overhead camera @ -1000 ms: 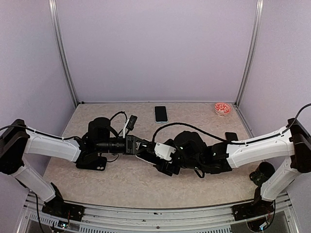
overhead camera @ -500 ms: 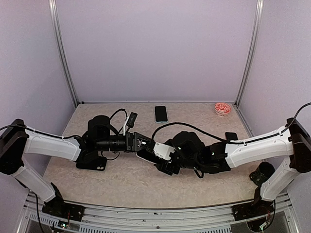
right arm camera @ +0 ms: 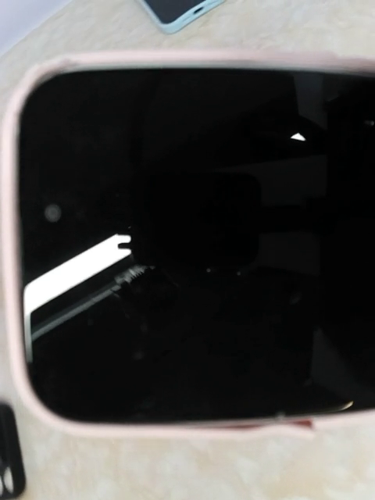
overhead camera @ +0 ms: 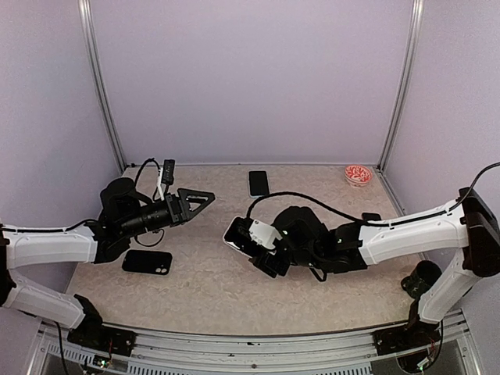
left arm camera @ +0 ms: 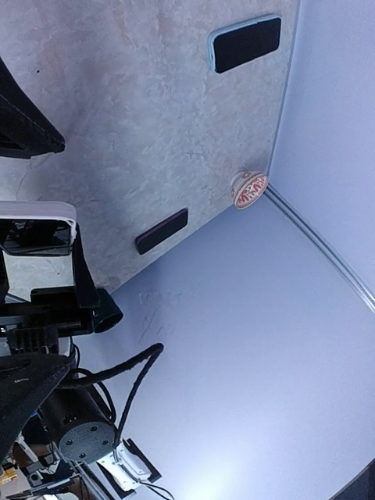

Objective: Put the phone into the phone case
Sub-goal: Pass from the left arm to the right, then press the corner of the phone case at the top right corner of the phone case, then place the phone with the phone case at the center of the board, then move the phone with the phone case to the center of the board.

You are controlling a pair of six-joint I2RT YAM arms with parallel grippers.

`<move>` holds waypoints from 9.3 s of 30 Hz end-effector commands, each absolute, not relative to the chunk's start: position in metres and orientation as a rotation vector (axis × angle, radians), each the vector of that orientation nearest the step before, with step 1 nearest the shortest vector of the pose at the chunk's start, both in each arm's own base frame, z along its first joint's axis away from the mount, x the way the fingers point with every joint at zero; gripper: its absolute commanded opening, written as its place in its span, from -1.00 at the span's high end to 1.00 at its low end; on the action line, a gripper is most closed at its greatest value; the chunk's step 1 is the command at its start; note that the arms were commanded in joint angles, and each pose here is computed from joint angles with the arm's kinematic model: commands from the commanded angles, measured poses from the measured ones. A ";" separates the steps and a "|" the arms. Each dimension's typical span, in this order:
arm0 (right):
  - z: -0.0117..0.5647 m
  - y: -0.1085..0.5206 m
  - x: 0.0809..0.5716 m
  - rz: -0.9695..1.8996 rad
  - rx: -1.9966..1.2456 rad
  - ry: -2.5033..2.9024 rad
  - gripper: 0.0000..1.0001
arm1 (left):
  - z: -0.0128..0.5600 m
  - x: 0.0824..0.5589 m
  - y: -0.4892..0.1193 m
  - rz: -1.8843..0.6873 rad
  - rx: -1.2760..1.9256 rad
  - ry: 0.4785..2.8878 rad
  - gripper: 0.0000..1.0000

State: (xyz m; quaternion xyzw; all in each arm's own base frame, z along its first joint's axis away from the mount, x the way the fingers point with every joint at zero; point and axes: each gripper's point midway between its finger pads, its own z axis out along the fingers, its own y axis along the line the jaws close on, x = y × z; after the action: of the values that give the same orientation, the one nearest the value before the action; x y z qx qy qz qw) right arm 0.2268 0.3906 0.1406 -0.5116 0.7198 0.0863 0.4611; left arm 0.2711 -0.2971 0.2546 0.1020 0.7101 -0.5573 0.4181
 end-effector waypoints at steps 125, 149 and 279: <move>0.028 0.380 0.468 0.282 0.015 2.429 -0.07 | 0.185 0.314 -0.227 -0.935 0.049 2.101 -0.43; 0.014 0.379 0.470 0.278 -0.011 2.452 -0.65 | 0.181 0.313 -0.227 -0.953 0.037 2.098 -0.43; 0.063 0.374 0.416 0.175 -0.091 2.369 -0.99 | 0.172 0.304 -0.223 -0.988 0.021 2.092 -0.43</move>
State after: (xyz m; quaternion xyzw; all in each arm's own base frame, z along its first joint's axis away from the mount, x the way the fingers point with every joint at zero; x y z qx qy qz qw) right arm 0.4162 0.3759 0.0289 -0.0097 0.9303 0.0520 0.3629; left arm 0.3029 -0.2268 0.1653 0.0078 0.8324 -0.3916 0.3921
